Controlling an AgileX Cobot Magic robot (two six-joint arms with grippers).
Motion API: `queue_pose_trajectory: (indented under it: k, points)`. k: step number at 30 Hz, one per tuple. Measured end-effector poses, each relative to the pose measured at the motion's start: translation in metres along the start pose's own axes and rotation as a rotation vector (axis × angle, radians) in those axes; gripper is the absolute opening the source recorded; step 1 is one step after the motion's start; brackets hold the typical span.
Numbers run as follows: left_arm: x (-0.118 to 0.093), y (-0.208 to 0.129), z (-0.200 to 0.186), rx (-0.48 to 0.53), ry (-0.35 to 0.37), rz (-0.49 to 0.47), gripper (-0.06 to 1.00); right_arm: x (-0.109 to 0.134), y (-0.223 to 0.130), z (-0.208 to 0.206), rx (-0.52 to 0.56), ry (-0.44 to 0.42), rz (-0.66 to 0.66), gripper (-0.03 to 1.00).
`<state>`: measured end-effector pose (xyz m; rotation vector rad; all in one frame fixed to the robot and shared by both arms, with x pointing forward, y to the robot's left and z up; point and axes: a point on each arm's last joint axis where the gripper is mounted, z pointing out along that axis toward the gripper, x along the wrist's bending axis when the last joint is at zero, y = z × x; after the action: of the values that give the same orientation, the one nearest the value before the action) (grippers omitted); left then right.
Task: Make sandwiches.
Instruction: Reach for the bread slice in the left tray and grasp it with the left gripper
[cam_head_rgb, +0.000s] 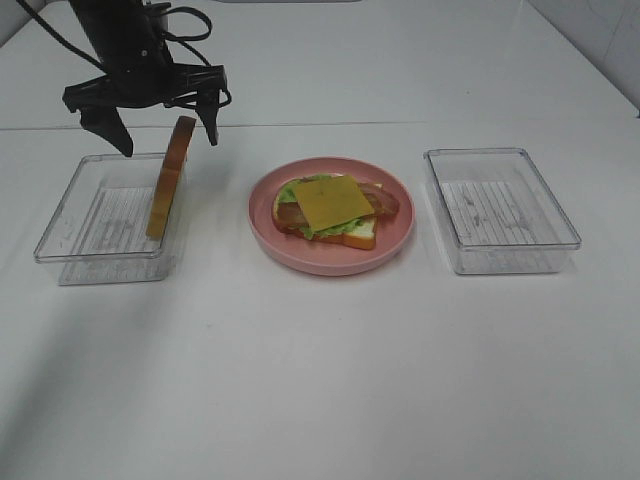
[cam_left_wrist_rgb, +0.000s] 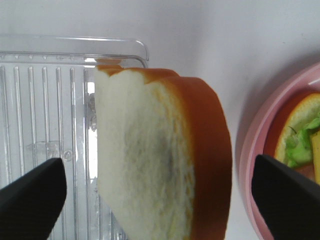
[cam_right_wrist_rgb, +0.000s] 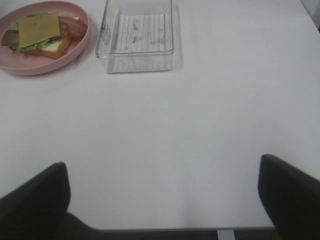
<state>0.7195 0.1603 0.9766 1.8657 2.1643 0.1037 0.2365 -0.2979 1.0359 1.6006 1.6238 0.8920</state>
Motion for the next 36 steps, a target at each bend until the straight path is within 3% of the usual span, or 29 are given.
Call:
queue_pose_trajectory:
  k: [9,14,16,19,21,23,24,25,26,27,29,36]
  points:
    - [0.001,-0.001,0.016,0.02,0.007,-0.019,0.9,0.0,0.0,0.0,0.0,0.0,0.0,0.98]
    - [0.0,0.001,0.016,0.0,-0.002,-0.043,0.82,0.0,0.0,0.0,0.0,0.0,0.0,0.98]
    - [0.002,0.002,0.016,-0.014,0.011,-0.055,0.75,0.0,0.0,0.0,0.0,0.0,0.0,0.98]
    - [0.002,0.003,0.016,-0.02,0.016,-0.061,0.73,0.0,0.0,0.0,0.0,0.0,0.0,0.98]
    - [0.004,0.006,0.016,-0.054,0.032,-0.092,0.61,0.0,0.0,0.0,0.0,0.0,0.0,0.98]
    - [0.003,0.007,0.016,-0.07,0.03,-0.106,0.58,0.0,0.0,0.0,0.0,0.0,0.0,0.98]
    - [0.003,0.008,0.016,-0.077,0.027,-0.11,0.46,0.0,0.0,0.0,0.0,0.0,0.0,0.98]
    - [0.003,0.008,0.016,-0.077,0.027,-0.11,0.46,0.0,0.0,0.0,0.0,0.0,0.0,0.98]
    - [0.004,0.008,0.016,-0.081,0.03,-0.111,0.36,0.0,0.0,0.0,0.0,0.0,0.0,0.98]
    - [0.004,0.008,0.016,-0.081,0.03,-0.111,0.36,0.0,0.0,0.0,0.0,0.0,0.0,0.98]
    - [0.005,0.009,0.016,-0.084,0.041,-0.105,0.24,0.0,0.0,0.0,0.0,0.0,0.0,0.98]
    - [0.005,0.008,0.008,-0.083,0.048,-0.096,0.22,0.0,0.0,0.0,0.0,0.0,0.0,0.98]
